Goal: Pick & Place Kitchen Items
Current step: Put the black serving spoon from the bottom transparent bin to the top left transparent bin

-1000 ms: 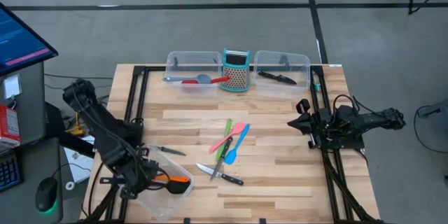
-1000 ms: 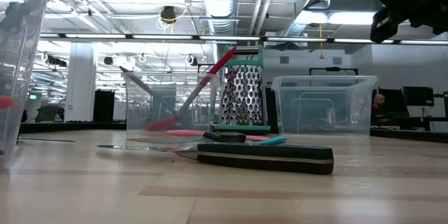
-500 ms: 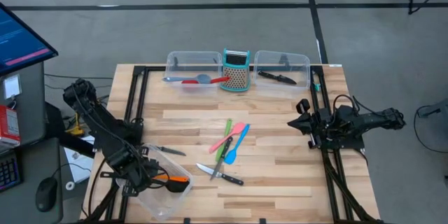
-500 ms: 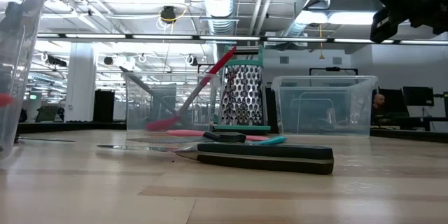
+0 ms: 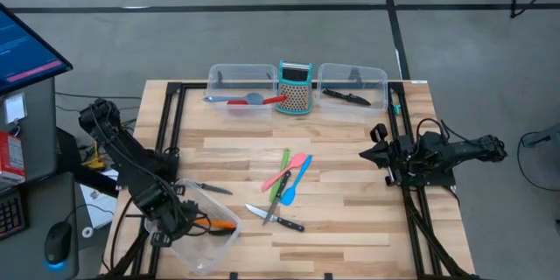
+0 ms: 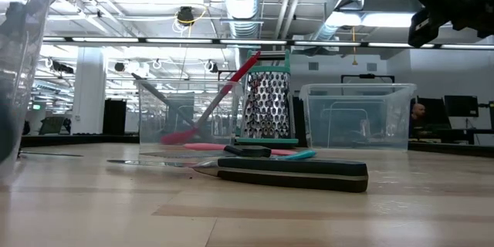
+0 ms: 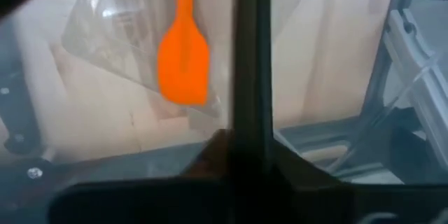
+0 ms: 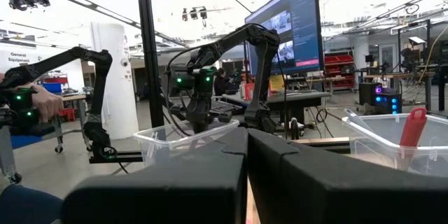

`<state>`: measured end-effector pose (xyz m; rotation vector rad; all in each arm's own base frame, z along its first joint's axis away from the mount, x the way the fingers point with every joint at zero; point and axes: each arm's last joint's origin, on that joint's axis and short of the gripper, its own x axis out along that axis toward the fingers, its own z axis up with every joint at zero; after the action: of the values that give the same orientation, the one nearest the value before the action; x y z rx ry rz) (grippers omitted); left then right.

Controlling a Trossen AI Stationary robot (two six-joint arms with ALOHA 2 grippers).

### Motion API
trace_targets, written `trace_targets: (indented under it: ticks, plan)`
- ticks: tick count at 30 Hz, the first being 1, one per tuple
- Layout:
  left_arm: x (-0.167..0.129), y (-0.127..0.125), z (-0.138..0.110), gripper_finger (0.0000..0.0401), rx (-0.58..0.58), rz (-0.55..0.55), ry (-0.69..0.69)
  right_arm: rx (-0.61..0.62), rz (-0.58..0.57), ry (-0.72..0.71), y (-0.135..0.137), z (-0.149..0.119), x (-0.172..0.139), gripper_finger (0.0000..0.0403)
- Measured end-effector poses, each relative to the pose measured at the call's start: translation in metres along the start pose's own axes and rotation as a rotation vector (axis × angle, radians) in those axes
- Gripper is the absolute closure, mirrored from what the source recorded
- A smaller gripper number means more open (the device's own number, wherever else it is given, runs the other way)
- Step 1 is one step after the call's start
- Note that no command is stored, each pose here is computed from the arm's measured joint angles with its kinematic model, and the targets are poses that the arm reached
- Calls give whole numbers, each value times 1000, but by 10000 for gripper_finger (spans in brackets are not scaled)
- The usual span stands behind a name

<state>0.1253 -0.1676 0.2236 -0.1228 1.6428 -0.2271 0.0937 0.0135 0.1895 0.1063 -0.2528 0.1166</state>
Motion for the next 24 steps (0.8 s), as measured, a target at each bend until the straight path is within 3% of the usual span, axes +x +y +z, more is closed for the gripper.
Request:
trace_targets:
  ticks: [13, 24]
  plan:
    - [-1, -2, -3, 400, -17, -75, 81, 0, 0, 0, 0, 0, 0, 403]
    - [-29, 8, -18, 400, -136, -167, -19, 0, 0, 0, 0, 0, 0, 403]
